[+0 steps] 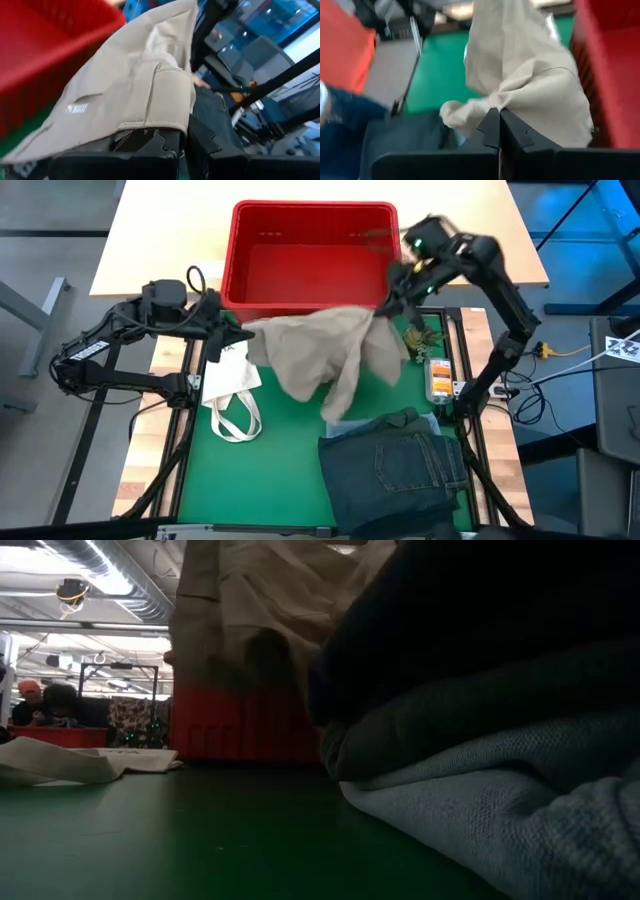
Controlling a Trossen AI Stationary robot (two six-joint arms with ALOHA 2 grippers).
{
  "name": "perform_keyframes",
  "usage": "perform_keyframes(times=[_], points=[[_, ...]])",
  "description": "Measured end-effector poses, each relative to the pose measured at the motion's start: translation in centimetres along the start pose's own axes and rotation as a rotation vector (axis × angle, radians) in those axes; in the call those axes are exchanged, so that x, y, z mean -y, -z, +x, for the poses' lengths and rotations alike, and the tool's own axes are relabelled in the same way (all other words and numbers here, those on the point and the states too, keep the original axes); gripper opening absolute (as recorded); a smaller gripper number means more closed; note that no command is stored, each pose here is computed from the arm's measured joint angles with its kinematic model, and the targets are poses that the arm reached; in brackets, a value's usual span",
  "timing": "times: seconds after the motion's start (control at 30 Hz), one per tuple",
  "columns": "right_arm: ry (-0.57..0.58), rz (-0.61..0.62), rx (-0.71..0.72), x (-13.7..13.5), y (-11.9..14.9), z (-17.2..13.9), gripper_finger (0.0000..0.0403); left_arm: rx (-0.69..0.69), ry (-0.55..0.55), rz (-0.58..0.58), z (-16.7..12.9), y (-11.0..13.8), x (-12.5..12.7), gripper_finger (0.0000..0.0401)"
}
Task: Fold Laundry from Bin
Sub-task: Remove the brown shorts from the red bin
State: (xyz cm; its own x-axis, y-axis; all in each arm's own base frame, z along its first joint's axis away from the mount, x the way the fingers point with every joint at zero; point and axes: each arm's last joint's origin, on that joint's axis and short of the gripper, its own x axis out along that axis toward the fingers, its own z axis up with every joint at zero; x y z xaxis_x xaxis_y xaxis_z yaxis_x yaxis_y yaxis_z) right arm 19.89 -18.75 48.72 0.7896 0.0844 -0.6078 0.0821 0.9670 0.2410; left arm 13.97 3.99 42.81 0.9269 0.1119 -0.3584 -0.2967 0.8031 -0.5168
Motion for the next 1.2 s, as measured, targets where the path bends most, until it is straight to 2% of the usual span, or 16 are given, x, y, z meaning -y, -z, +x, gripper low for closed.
perform_keyframes(times=[0.13, 0.3, 0.53, 0.67, 0.9, 0.97, 1.07, 1.2], points=[[0.059, -0.021, -0.16, -2.0, 0.2, 3.0, 0.0001, -0.115, -0.021, -0.093, 0.0, 1.0, -0.4, 0.0006], [0.155, -0.078, -0.333, -3.5, 1.2, 6.3, 0.0001, -0.264, -0.107, -0.193, -0.3, 2.5, -1.0, 0.0007], [0.138, -0.083, -0.445, -2.6, 4.1, 9.4, 0.0001, -0.397, -0.225, -0.322, 0.2, 4.4, -1.3, 0.0007], [0.142, -0.087, -0.44, -1.9, 5.7, 11.1, 0.0001, -0.436, -0.315, -0.316, 1.8, 5.7, -1.8, 0.0007], [0.132, -0.07, -0.564, -0.2, 9.7, 14.8, 0.0001, -0.543, -0.507, -0.267, 5.9, 9.0, -3.2, 0.0007], [0.184, -0.1, -0.615, 0.5, 11.1, 15.9, 0.0001, -0.549, -0.572, -0.222, 7.0, 9.8, -3.7, 0.0007], [0.322, -0.133, -0.651, 1.5, 12.5, 17.2, 0.0001, -0.515, -0.684, -0.162, 8.2, 10.6, -4.6, 0.0007], [0.417, -0.069, -0.624, 2.0, 13.1, 18.0, 0.0001, -0.479, -0.781, -0.101, 9.1, 11.0, -5.3, 0.0007]])
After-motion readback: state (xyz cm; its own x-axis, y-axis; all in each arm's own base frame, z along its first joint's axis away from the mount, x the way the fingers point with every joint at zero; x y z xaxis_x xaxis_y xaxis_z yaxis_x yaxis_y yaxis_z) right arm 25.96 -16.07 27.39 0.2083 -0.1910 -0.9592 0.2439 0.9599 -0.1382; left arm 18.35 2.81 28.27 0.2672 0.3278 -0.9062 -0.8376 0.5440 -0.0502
